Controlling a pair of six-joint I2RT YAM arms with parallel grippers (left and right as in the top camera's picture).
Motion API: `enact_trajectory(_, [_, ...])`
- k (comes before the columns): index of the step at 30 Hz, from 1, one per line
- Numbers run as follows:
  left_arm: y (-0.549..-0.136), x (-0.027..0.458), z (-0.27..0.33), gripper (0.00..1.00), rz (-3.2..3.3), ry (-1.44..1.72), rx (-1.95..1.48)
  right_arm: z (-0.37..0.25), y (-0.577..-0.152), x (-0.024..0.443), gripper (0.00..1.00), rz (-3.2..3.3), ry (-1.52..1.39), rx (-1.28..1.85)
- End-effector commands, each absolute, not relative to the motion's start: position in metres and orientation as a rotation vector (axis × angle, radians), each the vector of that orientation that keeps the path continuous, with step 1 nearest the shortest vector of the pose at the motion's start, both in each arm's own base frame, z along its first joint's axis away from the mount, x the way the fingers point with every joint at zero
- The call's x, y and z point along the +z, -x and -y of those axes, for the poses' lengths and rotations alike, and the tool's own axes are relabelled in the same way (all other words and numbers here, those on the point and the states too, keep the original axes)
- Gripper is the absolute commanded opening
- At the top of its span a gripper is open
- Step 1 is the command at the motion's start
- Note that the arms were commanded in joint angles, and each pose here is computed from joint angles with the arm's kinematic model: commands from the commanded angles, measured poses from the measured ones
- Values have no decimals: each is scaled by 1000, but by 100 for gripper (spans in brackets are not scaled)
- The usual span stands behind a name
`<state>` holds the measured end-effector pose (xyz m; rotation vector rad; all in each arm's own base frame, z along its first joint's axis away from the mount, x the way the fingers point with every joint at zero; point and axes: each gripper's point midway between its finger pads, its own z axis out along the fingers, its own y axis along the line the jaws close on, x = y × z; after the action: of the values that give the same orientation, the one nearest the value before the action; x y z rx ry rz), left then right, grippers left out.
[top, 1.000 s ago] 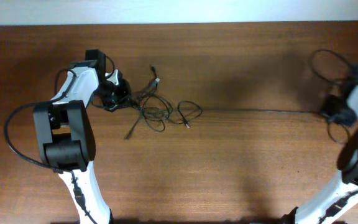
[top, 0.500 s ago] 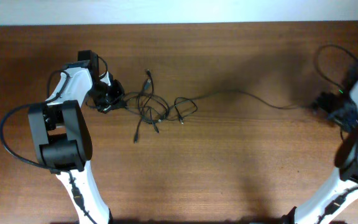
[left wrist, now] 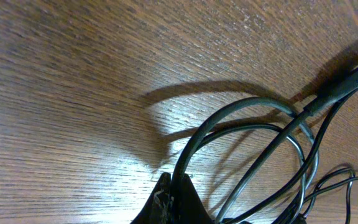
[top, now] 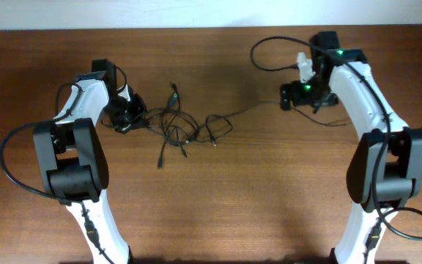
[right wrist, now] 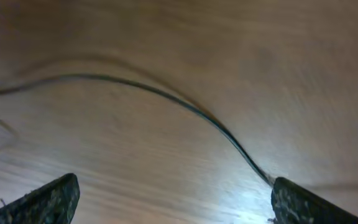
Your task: Untangle cables
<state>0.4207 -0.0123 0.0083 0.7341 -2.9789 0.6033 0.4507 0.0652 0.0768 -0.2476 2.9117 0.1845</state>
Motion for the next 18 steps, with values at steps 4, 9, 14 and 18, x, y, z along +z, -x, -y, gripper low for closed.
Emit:
enact_trajectory(4, [-420,2,13,0,2970,-744,585,-111,-464,67,98,-2741,623,204])
enact_trajectory(9, [-420,2,13,0,2971,-743,585,-114,-472,22,99,-2672,739,133])
enact_trajectory(14, [-420,2,13,0,2972,-743,586,-112,-460,-8,86,-2694,742,137])
enact_trajectory(18, [-420,2,13,0,2972,-743,586,-109,-445,-14,4,-2757,753,148])
